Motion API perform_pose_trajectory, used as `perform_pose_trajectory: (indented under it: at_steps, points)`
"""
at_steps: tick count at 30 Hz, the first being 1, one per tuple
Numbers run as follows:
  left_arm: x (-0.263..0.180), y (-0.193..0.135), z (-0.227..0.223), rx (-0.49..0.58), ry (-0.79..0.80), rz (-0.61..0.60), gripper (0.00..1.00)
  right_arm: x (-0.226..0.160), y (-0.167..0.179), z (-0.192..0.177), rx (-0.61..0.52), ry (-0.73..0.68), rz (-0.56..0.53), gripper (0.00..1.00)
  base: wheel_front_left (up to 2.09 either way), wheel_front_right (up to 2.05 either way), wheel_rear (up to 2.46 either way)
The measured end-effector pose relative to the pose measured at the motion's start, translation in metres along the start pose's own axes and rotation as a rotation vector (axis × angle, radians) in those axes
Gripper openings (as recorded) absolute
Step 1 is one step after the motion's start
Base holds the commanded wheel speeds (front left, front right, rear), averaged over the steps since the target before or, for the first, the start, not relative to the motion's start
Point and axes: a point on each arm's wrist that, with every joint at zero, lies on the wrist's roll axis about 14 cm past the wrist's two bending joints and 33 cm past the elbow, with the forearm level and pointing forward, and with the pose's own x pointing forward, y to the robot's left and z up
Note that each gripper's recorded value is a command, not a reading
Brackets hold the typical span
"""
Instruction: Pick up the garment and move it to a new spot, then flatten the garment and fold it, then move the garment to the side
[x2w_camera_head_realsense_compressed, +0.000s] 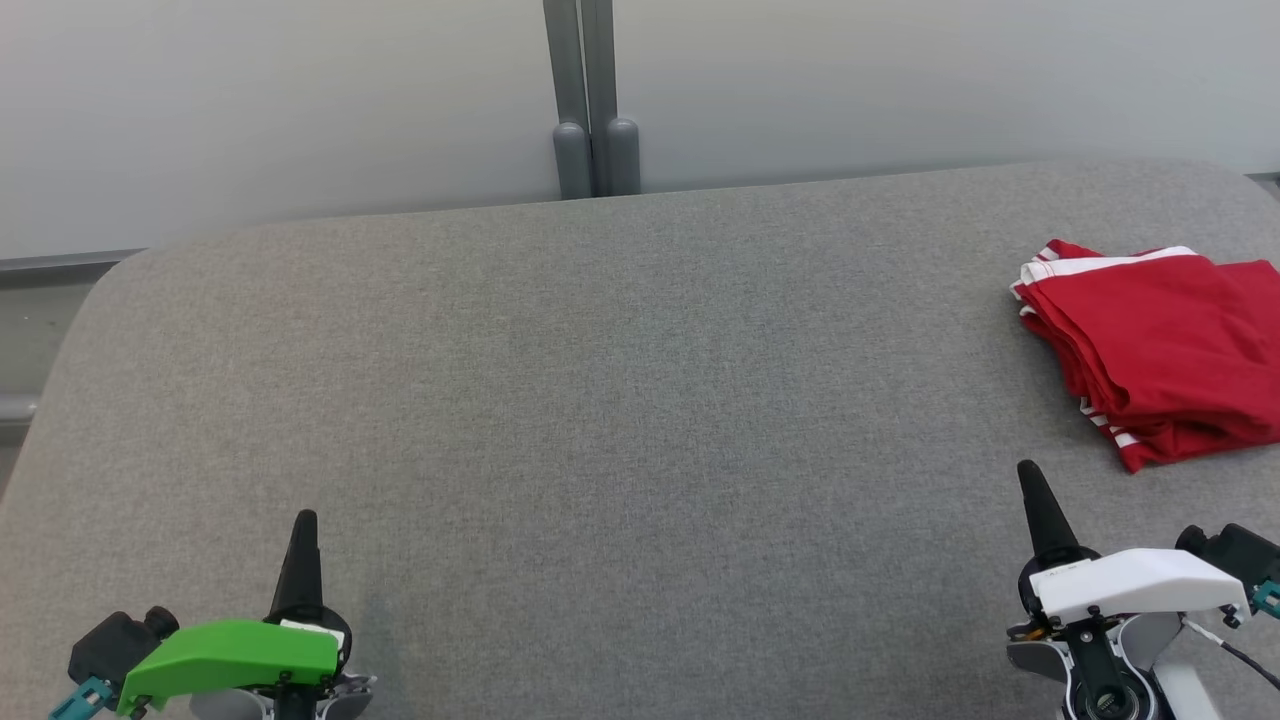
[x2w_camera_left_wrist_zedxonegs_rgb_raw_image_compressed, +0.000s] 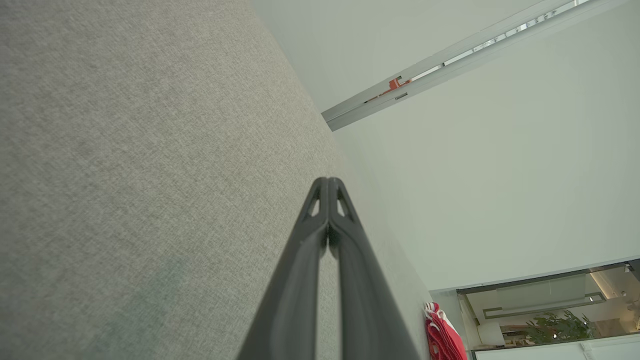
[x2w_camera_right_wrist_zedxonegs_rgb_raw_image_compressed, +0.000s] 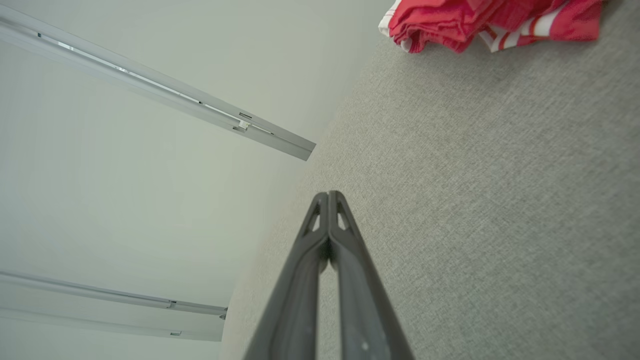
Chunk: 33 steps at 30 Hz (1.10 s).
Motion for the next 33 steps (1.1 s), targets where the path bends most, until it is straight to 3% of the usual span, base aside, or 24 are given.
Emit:
perform_pose_trajectory:
  at_steps: [33]
  points:
    - [0.006,-0.013,0.017,-0.277,-0.010,-0.065,0.00,0.004,0.005,0.007,0.306,0.006,0.018,0.00,0.00,0.00,0.00]
